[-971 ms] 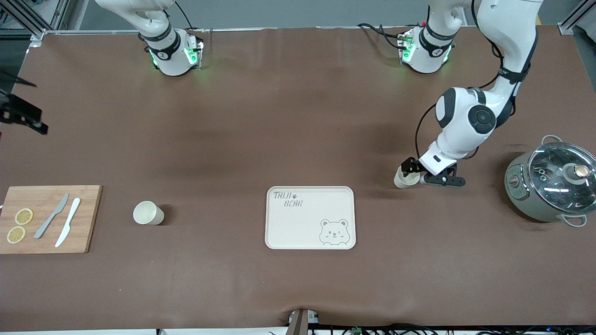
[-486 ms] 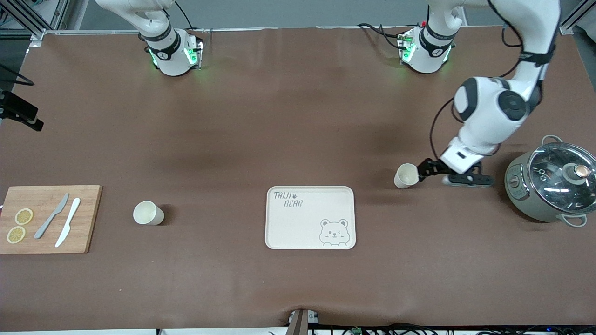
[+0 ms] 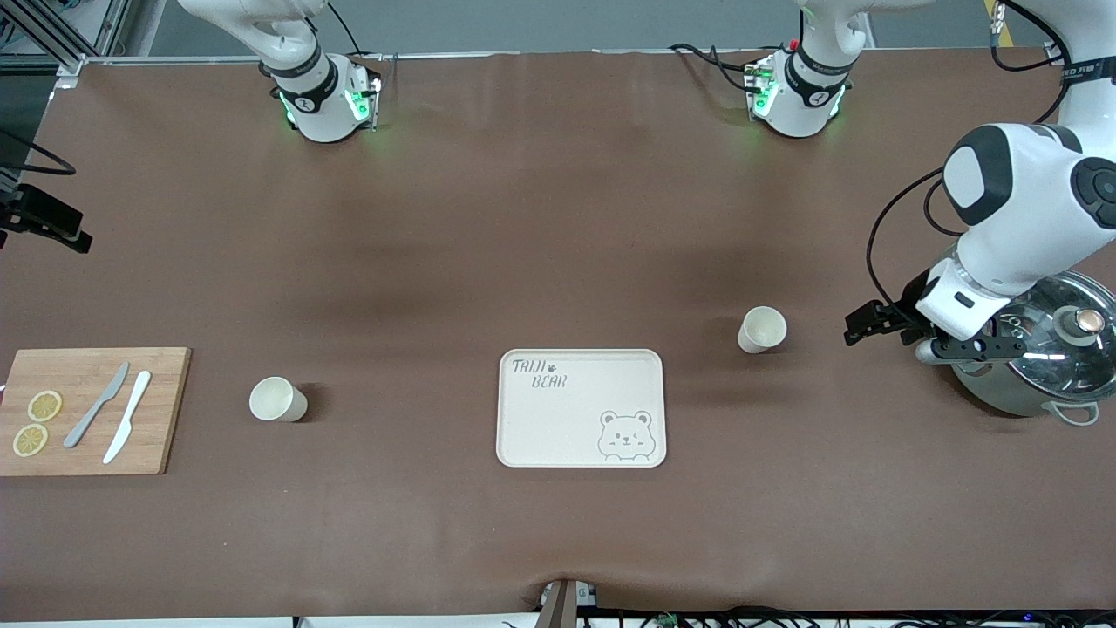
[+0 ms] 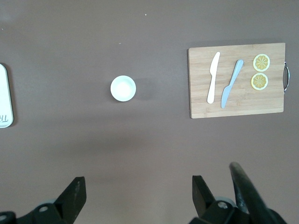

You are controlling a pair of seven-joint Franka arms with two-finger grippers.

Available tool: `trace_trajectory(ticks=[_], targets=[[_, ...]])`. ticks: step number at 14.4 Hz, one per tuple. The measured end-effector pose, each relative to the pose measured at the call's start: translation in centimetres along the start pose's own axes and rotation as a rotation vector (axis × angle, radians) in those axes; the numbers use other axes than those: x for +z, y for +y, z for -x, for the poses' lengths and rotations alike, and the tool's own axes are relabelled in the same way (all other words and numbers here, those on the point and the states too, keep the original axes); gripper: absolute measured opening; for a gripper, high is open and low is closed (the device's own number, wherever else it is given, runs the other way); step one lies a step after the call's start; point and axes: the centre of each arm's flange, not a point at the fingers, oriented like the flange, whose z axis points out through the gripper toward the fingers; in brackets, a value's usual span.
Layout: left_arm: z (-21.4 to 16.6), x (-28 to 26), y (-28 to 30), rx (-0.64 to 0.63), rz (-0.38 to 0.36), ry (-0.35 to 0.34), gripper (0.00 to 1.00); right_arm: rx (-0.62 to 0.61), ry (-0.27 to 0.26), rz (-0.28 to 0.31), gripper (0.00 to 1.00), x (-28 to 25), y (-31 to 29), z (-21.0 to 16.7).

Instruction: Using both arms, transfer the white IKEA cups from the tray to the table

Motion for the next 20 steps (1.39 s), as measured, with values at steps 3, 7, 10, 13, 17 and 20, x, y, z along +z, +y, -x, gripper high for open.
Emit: trace_trajectory(ticks=[3,7,10,13,17,20], targets=[[-1.9,-3.0,-0.1,-0.004,0.001,0.059,1.00,0.001,-0.029,0.001,1.00,1.6,0.0,-0.8],[-5.1,-10.4,-3.9,-0.035,-0.041,0.053,1.00,-0.003,-0.017,0.002,1.00,2.8,-0.2,-2.0],[-6.6,-10.7,-2.6,-0.051,-0.032,0.022,1.00,-0.010,-0.001,0.001,1.00,2.6,-0.6,-2.2],[-6.7,-10.9,-1.4,-0.053,-0.028,-0.026,1.00,-0.022,0.000,0.000,1.00,2.6,-1.3,-2.2],[-6.2,-12.9,-0.7,-0.038,-0.026,-0.084,1.00,-0.025,0.000,0.000,1.00,2.6,-1.5,-2.2],[-5.6,-15.0,1.4,-0.004,-0.019,-0.104,1.00,-0.026,-0.001,0.000,1.00,2.6,-1.6,-2.2]])
